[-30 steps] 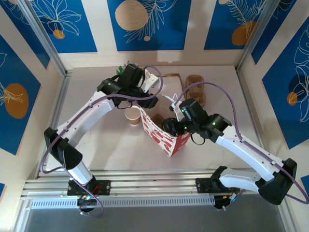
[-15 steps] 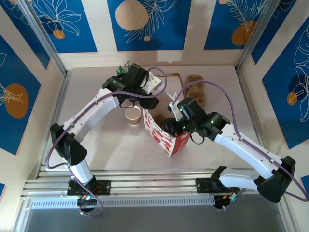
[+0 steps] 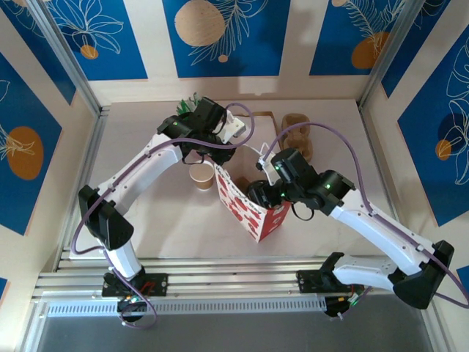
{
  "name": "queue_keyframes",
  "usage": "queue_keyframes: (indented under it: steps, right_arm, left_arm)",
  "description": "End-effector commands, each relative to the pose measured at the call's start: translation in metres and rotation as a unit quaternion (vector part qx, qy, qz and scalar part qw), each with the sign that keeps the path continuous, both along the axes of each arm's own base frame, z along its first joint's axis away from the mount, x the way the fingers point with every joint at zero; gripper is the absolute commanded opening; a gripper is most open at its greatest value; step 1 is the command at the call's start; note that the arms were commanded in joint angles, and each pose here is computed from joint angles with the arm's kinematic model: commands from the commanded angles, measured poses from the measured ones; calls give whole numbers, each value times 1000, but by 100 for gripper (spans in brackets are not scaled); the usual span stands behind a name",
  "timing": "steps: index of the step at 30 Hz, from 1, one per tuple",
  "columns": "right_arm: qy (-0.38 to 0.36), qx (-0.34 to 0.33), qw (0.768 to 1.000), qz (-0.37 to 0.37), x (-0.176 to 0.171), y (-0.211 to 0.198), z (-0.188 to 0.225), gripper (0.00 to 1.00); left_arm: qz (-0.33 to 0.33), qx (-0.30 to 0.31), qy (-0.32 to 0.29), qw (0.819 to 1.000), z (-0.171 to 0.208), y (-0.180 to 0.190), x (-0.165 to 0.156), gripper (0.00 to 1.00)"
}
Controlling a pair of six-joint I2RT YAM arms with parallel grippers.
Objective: Pack the takeout coffee
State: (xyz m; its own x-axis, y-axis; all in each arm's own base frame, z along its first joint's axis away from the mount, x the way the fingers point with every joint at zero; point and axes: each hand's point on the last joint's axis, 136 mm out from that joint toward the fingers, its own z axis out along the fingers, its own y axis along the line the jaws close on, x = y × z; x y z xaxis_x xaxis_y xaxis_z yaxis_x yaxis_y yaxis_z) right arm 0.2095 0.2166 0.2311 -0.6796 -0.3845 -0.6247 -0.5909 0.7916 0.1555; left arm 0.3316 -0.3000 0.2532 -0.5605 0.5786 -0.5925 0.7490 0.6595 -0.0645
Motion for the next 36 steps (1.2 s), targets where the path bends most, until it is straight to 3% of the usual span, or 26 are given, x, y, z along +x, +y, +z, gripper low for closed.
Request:
queue_keyframes:
  steps: [1, 11, 26, 36]
  right_arm:
    - [-2, 2, 1000, -2, -3, -7, 11, 40]
    - [41, -17, 999, -12, 3, -4, 5, 40]
    - [114, -106, 987, -41, 5, -14, -33, 40]
    - [115, -89, 989, -39, 7, -10, -52, 41]
  left_arm:
    - [8, 9, 0, 1000, -2, 4, 4, 5]
    - [-6, 7, 16, 1000, -8, 0, -1, 4]
    - [-10, 10, 15, 1000, -10, 2, -3, 3]
    - [-10, 11, 18, 1000, -12, 3, -5, 2]
